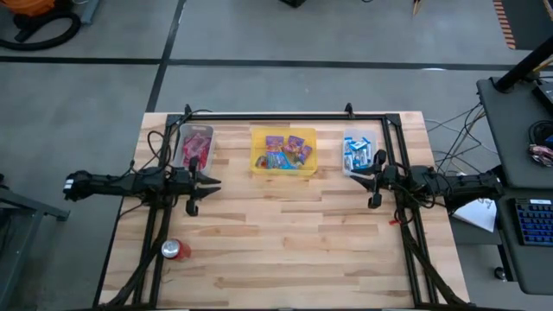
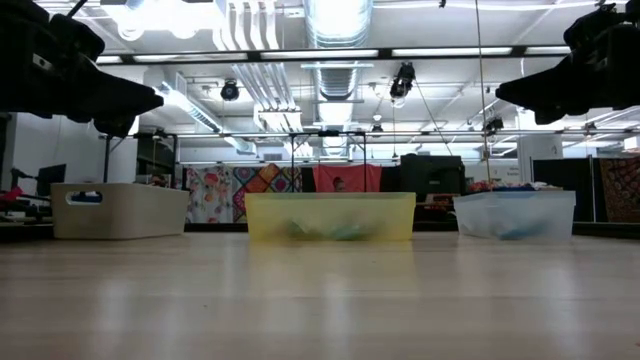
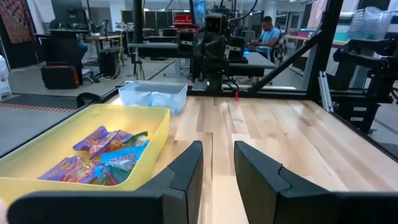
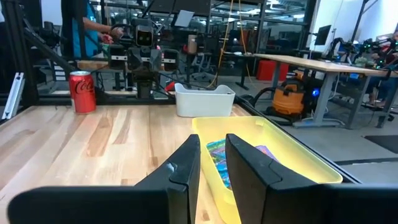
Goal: Sort candy
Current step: Return to Home Position
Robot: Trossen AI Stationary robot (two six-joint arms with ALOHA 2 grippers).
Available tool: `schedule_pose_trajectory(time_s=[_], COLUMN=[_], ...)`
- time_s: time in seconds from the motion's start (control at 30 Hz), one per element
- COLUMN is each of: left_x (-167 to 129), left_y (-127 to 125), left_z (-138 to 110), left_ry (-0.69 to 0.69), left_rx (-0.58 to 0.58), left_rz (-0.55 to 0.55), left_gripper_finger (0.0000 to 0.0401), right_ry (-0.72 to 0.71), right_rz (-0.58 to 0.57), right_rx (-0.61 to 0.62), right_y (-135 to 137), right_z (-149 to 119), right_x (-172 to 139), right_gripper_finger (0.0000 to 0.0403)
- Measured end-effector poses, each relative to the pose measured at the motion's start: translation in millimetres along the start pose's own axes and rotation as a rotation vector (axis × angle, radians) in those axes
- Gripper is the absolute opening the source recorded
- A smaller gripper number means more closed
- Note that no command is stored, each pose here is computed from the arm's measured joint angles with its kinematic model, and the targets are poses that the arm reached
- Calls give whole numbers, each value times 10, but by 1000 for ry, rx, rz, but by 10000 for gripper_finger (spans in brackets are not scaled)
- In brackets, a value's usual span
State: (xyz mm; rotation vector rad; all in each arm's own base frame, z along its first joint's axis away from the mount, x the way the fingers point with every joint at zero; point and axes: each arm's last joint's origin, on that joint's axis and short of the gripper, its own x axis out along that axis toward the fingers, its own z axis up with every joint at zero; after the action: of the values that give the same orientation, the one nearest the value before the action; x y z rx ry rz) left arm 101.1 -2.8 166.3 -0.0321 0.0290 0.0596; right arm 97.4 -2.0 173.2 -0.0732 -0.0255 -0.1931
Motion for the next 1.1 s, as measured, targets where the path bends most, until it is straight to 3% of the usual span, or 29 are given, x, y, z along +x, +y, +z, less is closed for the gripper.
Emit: schedule_pose_trajectory(time_s=[0.7,1.1], left_x=[7,10], left_y=[-1,-1], left_z=[-8,-10], left_ry=[10,13], left_rx=[1,1], left_rz=[0,0], left_gripper_finger=[76,76], right_ry=[-2,-4], right_rz=[0,0], right_rx=[0,1], right_y=[-1,-1], right_z=[5,8], right_x=[-1,-1], right_gripper_finger=[86,70])
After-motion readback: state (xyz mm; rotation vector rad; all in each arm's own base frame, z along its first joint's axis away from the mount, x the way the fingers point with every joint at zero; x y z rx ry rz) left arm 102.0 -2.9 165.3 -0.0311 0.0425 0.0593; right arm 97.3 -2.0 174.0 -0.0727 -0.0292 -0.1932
